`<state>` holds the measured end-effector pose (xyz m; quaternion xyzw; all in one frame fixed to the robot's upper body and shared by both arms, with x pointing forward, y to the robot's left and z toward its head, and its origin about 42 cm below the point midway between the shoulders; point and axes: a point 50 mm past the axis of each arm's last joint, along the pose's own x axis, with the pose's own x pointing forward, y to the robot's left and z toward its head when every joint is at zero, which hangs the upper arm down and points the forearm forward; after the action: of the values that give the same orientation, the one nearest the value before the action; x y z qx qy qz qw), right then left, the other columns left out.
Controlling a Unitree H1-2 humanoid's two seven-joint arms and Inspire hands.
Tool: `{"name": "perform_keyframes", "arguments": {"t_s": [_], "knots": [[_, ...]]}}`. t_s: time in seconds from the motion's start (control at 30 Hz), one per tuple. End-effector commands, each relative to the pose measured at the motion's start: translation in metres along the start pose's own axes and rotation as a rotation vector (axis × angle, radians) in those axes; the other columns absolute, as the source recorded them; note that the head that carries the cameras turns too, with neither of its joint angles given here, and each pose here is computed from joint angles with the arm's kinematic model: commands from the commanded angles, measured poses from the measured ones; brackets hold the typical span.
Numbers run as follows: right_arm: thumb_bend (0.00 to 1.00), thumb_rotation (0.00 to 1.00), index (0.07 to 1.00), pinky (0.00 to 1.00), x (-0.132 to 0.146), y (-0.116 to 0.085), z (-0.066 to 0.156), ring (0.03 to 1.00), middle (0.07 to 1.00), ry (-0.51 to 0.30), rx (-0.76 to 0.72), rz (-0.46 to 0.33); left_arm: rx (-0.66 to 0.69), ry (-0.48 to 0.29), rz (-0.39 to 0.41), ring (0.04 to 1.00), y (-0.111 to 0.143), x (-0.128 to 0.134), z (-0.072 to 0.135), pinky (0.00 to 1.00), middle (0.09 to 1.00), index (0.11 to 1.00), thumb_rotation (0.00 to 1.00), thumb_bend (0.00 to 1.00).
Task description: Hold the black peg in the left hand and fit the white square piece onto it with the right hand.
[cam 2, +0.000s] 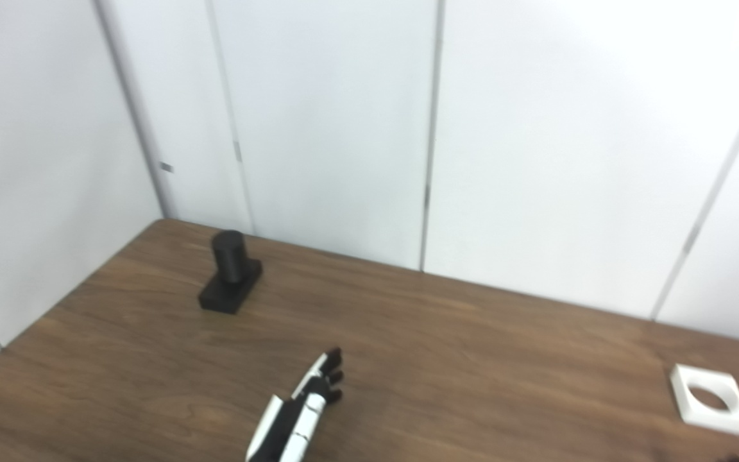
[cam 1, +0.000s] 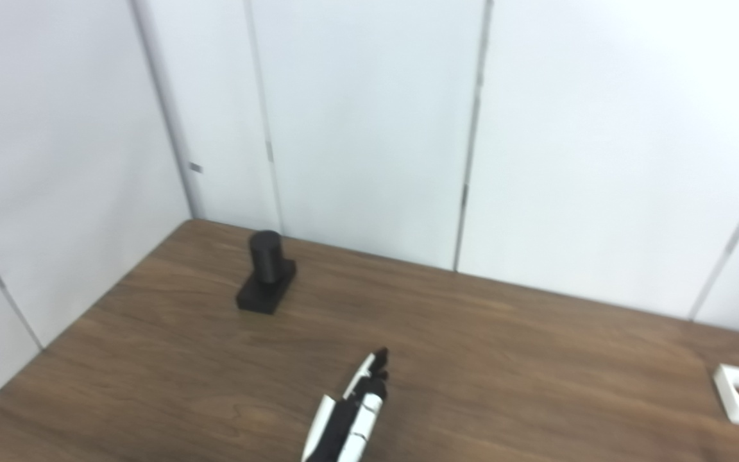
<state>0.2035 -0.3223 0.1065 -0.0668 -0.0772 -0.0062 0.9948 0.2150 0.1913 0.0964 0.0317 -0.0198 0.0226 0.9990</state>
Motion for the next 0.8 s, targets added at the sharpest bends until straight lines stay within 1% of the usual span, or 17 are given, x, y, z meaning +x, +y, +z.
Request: {"name": "perform_keyframes", "arguments": {"t_s": [0.0, 0.1, 0.27, 0.33, 0.43, 0.5, 0.57, 0.6, 0.63, 0.67, 0.7, 0.73, 0.77], "knots": [[0.51, 1.00, 1.000, 1.00, -0.018, 0.002, -0.028, 1.000, 0.989, 0.115, 0.019, -0.023, -0.074, 0.079, 0.026, 0.947, -0.030, -0.021, -0.012, 0.90, 0.966, 0.955, 1.00, 0.45], [0.48, 1.00, 1.000, 1.00, -0.018, 0.002, -0.028, 1.000, 0.993, 0.117, 0.023, -0.020, -0.075, 0.084, 0.026, 0.953, -0.030, -0.022, -0.011, 0.91, 0.969, 0.959, 1.00, 0.45], [0.46, 1.00, 1.000, 1.00, -0.017, 0.002, -0.028, 1.000, 0.992, 0.112, 0.028, -0.023, -0.074, 0.088, 0.024, 0.960, -0.030, -0.021, -0.010, 0.92, 0.974, 0.965, 1.00, 0.45], [0.48, 1.00, 1.000, 1.00, -0.017, 0.002, -0.028, 1.000, 0.986, 0.112, 0.026, -0.026, -0.062, 0.090, 0.020, 0.961, -0.030, -0.021, -0.010, 0.92, 0.973, 0.965, 1.00, 0.47], [0.48, 1.00, 1.000, 1.00, -0.017, 0.002, -0.027, 1.000, 0.980, 0.106, 0.030, -0.027, -0.026, 0.084, 0.014, 0.969, -0.029, -0.020, -0.008, 0.93, 0.979, 0.972, 1.00, 0.49], [0.49, 1.00, 1.000, 1.00, -0.017, 0.002, -0.027, 1.000, 0.975, 0.105, 0.041, -0.031, 0.017, 0.075, 0.017, 0.972, -0.027, -0.019, -0.004, 0.92, 0.985, 0.974, 0.96, 0.45], [0.50, 1.00, 1.000, 1.00, -0.016, 0.002, -0.028, 1.000, 0.978, 0.110, 0.056, -0.033, 0.066, 0.071, 0.033, 0.969, -0.025, -0.018, 0.001, 0.91, 0.987, 0.971, 0.83, 0.41], [0.50, 1.00, 1.000, 1.00, -0.016, 0.002, -0.029, 1.000, 0.980, 0.112, 0.060, -0.035, 0.092, 0.066, 0.044, 0.966, -0.023, -0.017, 0.006, 0.91, 0.985, 0.969, 0.80, 0.40], [0.52, 1.00, 1.000, 1.00, -0.015, 0.002, -0.029, 1.000, 0.982, 0.117, 0.060, -0.037, 0.106, 0.059, 0.055, 0.959, -0.020, -0.016, 0.011, 0.92, 0.974, 0.967, 0.72, 0.39], [0.53, 1.00, 1.000, 1.00, -0.015, 0.002, -0.029, 1.000, 0.982, 0.124, 0.055, -0.042, 0.115, 0.050, 0.064, 0.955, -0.017, -0.015, 0.018, 0.92, 0.969, 0.970, 0.67, 0.38], [0.55, 1.00, 1.000, 1.00, -0.015, 0.003, -0.029, 1.000, 0.977, 0.130, 0.051, -0.045, 0.128, 0.040, 0.074, 0.950, -0.012, -0.013, 0.026, 0.92, 0.965, 0.975, 0.60, 0.38], [0.55, 1.00, 1.000, 1.00, -0.014, 0.004, -0.028, 1.000, 0.970, 0.133, 0.049, -0.048, 0.145, 0.034, 0.085, 0.935, -0.007, -0.012, 0.033, 0.91, 0.957, 0.979, 0.48, 0.41], [0.55, 1.00, 1.000, 1.00, -0.014, 0.005, -0.027, 1.000, 0.970, 0.133, 0.048, -0.048, 0.171, 0.028, 0.099, 0.933, -0.001, -0.009, 0.040, 0.91, 0.956, 0.979, 0.46, 0.41]]}}
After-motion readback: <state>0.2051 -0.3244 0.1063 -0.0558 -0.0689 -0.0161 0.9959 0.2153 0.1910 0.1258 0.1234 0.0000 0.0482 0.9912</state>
